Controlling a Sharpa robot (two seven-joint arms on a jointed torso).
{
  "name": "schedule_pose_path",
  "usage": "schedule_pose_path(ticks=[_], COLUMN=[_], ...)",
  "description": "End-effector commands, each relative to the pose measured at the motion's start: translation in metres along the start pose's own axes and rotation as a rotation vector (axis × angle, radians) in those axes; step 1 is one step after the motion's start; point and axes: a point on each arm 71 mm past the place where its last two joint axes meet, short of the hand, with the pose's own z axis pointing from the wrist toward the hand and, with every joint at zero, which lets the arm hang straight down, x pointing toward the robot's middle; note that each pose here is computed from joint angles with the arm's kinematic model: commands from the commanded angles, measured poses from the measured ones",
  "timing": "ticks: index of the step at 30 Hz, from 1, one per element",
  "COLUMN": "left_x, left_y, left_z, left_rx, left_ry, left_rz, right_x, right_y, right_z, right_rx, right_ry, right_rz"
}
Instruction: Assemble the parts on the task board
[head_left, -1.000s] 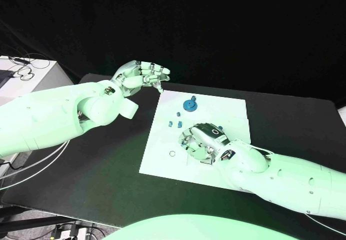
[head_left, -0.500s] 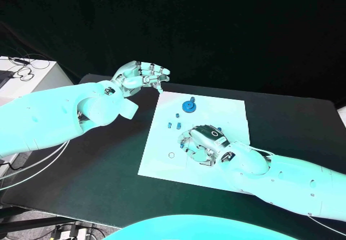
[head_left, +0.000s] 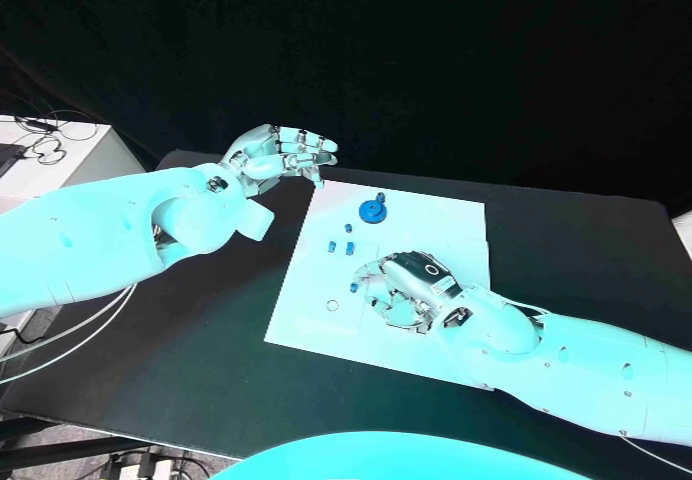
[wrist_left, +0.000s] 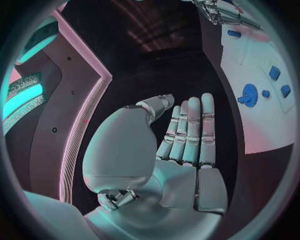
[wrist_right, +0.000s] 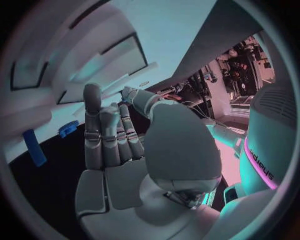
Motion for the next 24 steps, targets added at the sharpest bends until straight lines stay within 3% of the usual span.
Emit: schedule_pose_path(ticks=[1,11,24], left_x=[0.0013,-0.0001,-0.0034], left_y=[-0.0007,-0.0005,0.0001], left_z=[0.0004,-0.0003,-0.0009], left_rx=[0.003,0.002,0.000], left_ry=[0.015,0.011,0.003], left_rz=[-0.010,-0.009,-0.008], right_x=[-0.006,-0.031,-0.075], right_y=[0.002,0.002,-0.015], right_z=[-0.003,-0.013,-0.023], right_rx=[-0.012,0.016,0.104], right_ry=[-0.049,-0.063,-0.010], right_rz=[0.029,0.107,0.262])
